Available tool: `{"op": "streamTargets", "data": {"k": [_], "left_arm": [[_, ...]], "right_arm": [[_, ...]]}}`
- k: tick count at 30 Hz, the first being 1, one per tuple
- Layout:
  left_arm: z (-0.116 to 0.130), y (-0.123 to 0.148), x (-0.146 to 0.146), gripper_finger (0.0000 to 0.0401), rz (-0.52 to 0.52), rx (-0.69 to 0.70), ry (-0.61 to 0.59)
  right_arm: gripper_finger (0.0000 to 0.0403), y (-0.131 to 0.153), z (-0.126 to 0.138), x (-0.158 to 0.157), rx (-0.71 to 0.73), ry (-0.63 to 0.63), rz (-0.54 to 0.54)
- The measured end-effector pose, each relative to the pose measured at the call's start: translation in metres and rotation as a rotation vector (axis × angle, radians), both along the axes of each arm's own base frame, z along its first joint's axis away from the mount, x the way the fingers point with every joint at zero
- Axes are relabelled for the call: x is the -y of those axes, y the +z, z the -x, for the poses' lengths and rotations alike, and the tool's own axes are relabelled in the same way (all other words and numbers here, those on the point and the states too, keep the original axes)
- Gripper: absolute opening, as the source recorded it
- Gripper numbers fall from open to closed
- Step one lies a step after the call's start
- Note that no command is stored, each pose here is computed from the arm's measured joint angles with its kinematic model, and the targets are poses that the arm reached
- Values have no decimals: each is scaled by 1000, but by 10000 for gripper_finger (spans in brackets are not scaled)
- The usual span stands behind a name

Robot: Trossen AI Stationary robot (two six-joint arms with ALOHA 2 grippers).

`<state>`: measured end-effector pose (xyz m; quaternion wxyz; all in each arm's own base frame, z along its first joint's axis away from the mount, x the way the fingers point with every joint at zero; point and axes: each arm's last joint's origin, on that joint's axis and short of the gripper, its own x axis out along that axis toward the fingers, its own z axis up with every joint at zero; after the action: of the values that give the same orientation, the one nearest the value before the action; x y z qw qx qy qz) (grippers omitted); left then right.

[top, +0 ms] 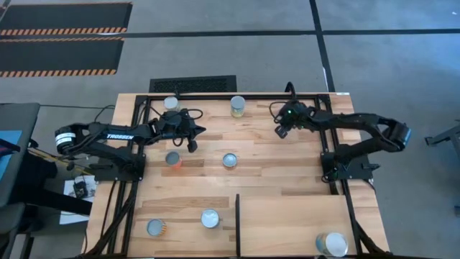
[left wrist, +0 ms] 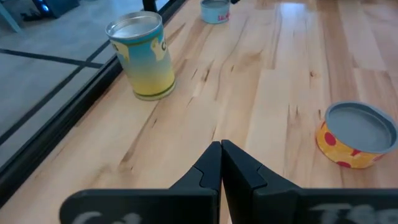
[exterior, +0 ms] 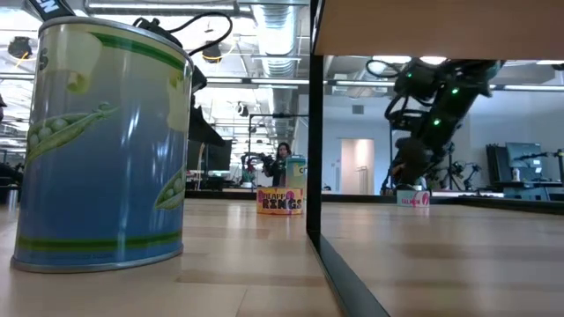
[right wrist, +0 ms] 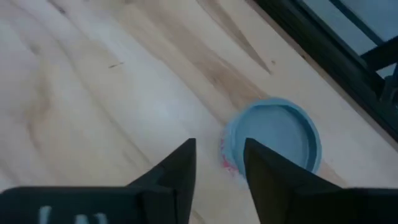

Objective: Pick and place cans onto a shelf
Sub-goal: Put the canned carrots on the shelf

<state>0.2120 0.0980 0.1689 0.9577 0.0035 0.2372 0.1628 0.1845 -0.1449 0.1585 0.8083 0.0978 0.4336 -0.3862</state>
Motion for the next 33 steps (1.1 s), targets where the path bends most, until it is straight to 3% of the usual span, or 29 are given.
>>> {"op": "streamTargets", "data": {"k": [5,11,15,19,23,33], "left_arm": [[0,0,0,0,-5,-2,-3],[0,0,0,0,-21,-9,-12],[0,0,0,0,-22,-10,-19],[0,0,1,0,-9,-3,-47],[-1,0,1,0,-9,-1,-62],[-6,11,-1,0,-38,74,-111]], "right_arm": [[177,-5,-7,9,-27,-52,-21],[160,-1,-15,6,-49,-34,-52],[129,17,-21,-6,-33,20,-40],[68,37,-23,-23,-22,78,-34],[11,55,-27,-45,49,152,-7],[7,64,-44,-101,298,379,22]]}}
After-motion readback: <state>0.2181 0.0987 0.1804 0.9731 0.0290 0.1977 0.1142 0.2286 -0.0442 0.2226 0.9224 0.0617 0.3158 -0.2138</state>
